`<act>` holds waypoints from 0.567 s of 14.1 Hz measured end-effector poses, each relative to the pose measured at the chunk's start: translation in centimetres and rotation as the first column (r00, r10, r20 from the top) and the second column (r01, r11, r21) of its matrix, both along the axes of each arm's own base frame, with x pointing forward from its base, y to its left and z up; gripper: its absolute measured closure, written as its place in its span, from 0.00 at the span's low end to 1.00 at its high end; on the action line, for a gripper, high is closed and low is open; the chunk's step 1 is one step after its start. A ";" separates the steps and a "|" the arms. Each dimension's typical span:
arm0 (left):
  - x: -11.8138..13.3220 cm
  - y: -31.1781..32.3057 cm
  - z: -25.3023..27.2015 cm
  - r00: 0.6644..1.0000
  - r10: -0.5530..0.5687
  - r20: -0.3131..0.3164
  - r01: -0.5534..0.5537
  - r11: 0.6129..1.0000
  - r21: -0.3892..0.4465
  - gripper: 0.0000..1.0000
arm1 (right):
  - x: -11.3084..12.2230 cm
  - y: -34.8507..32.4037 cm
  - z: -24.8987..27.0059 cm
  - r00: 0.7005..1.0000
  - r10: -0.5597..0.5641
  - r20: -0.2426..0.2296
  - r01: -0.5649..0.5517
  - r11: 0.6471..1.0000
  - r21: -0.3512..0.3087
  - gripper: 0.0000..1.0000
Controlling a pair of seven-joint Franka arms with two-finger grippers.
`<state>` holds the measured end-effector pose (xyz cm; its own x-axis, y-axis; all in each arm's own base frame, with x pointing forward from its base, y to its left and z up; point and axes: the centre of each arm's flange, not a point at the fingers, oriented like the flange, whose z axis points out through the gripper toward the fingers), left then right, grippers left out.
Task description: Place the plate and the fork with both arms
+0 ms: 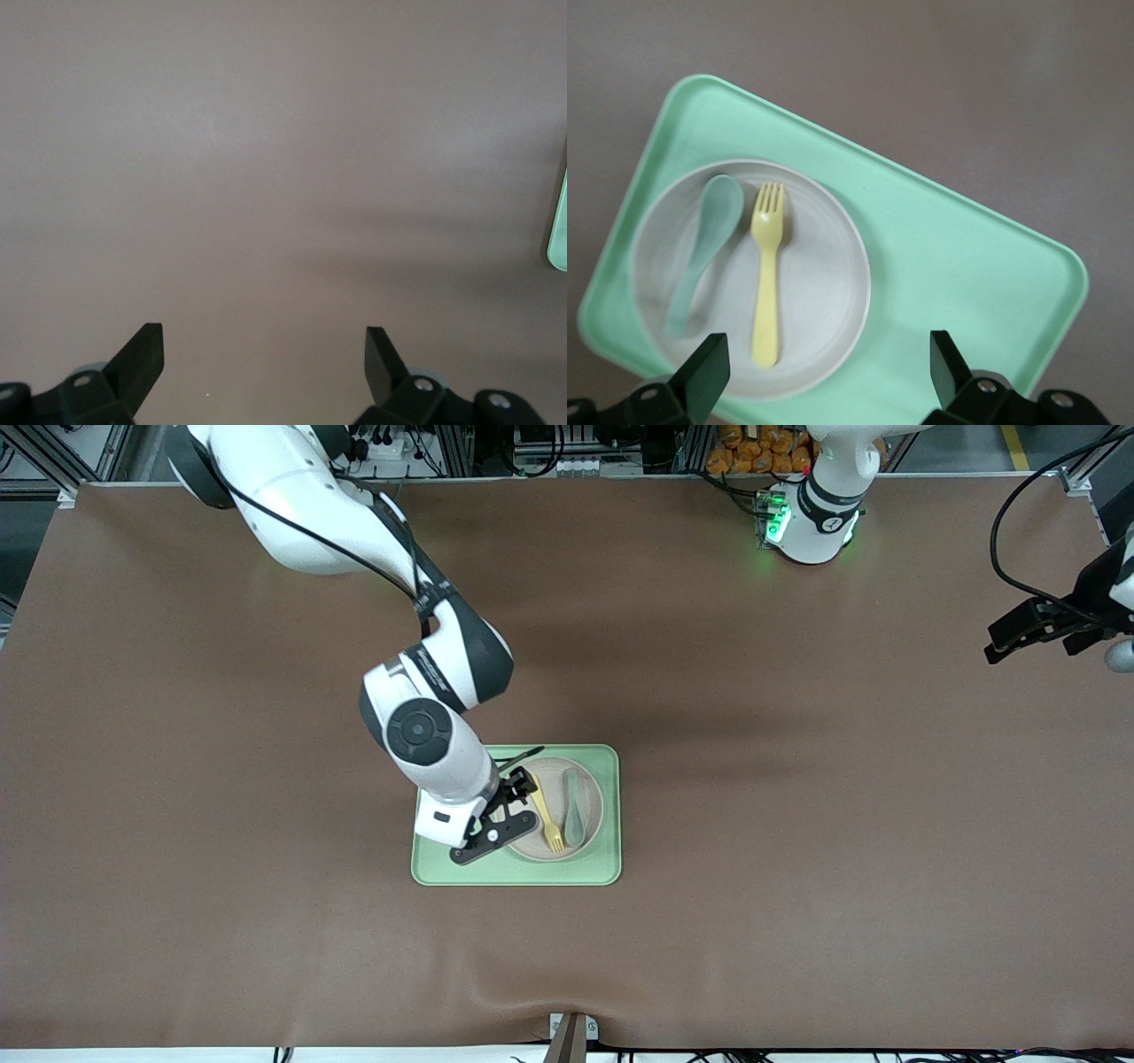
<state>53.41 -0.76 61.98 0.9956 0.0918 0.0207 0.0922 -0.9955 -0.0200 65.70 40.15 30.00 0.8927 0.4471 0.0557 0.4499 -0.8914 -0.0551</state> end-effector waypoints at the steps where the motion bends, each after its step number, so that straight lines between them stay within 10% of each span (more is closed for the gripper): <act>1: 0.0 -0.3 0.0 1.000 -0.005 0.002 0.005 1.000 0.000 0.00 | -0.2 0.4 -1.9 1.000 0.000 -0.008 0.000 1.000 -0.009 0.00; 8: -0.1 -4.1 0.1 0.997 -0.078 0.010 0.078 0.997 0.005 0.00 | -3.5 4.7 -7.1 0.999 -0.024 -0.034 0.022 0.997 -0.070 0.12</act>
<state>53.32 -4.85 62.05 0.9994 0.0141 0.0307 0.0149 -0.9996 -0.0238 62.21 44.85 22.93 0.9036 0.4284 -0.0060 0.4283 -0.9036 -0.0082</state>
